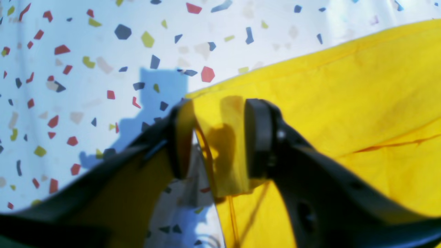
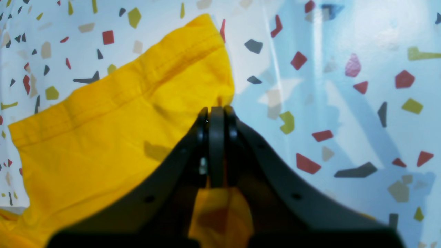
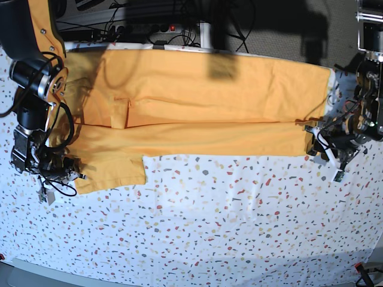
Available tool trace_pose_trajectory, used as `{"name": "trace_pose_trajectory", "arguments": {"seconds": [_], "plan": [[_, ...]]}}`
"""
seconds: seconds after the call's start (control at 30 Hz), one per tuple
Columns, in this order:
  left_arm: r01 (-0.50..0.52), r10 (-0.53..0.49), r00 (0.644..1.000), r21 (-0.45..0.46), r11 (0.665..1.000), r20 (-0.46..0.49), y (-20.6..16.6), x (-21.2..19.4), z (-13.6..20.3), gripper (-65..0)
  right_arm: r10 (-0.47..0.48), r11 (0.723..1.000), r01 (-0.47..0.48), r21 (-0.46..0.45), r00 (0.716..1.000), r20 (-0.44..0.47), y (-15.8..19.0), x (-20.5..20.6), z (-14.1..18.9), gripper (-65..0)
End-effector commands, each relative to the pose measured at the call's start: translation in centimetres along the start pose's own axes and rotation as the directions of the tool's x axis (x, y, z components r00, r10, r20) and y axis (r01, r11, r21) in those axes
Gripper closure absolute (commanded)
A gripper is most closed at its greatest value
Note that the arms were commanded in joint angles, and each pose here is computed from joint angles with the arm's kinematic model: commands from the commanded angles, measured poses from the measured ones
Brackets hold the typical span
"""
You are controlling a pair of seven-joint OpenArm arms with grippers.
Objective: Fold the T-shirt properly
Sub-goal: 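Release the folded edges and regrasp the fold line with both grippers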
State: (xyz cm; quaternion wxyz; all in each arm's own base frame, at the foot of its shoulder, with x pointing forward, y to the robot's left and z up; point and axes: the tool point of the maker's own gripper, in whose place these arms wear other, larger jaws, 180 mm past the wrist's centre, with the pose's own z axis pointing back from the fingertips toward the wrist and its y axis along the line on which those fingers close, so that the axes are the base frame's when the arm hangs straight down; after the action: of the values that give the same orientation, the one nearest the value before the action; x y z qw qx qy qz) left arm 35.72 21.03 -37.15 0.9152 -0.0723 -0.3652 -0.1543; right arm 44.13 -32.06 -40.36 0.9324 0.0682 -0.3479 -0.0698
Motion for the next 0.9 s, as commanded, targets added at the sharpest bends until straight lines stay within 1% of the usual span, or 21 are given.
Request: {"name": "trace_pose_trajectory", "arguments": {"seconds": [0.0, 0.07, 0.23, 0.37, 0.5, 0.67, 0.77, 0.87], "plan": [[0.0, -0.001, 0.998, 0.005, 1.0, 0.059, 0.6, 2.0, 0.6, -26.7, 0.006, 1.0, -0.006, -0.004, 0.998, 0.062, -0.3, 2.8, 0.8, 0.0], [-0.016, 0.017, 0.997, -0.014, 1.0, 0.069, 0.3, 2.2, 0.6, -26.7, 0.007, 1.0, -0.006, -0.004, 0.998, 0.059, -0.3, 2.7, 0.8, 0.0], [-0.018, 0.019, 0.998, -0.013, 1.0, 0.066, 0.4, 2.0, 0.6, -26.7, 0.01, 1.0, -0.01, 0.003, 0.998, 0.059, -0.2, 2.7, 0.8, 0.0], [-0.043, 0.043, 0.998, -0.008, 0.999, 0.048, 0.9, 1.1, 0.1, -26.7, -0.006, 0.999, 0.001, 0.055, 0.997, 0.08, 0.7, 3.1, 0.9, 0.0], [-0.079, 0.079, 0.997, 0.003, 0.997, 0.025, 1.7, -0.2, -0.5, -26.7, -0.004, 0.998, 0.0, 0.055, 0.997, 0.08, 0.7, 3.1, 0.9, 0.0], [-0.08, 0.08, 0.996, 0.001, 0.997, 0.036, 1.8, 0.3, -0.5, -26.4, -0.004, 0.998, 0.0, 0.055, 0.997, 0.08, 0.7, 3.1, 0.9, 0.0], [-0.075, 0.074, 0.996, 0.004, 0.997, 0.05, 1.9, 1.1, -0.4, -25.5, -0.004, 0.998, 0.0, 0.055, 0.997, 0.08, 0.7, 3.1, 0.9, 0.0], [-0.075, 0.074, 0.996, 0.003, 0.997, 0.049, 1.9, 1.0, -0.4, -20.8, -0.004, 0.998, 0.0, 0.055, 0.997, 0.08, 0.7, 3.1, 0.9, 0.0]]}}
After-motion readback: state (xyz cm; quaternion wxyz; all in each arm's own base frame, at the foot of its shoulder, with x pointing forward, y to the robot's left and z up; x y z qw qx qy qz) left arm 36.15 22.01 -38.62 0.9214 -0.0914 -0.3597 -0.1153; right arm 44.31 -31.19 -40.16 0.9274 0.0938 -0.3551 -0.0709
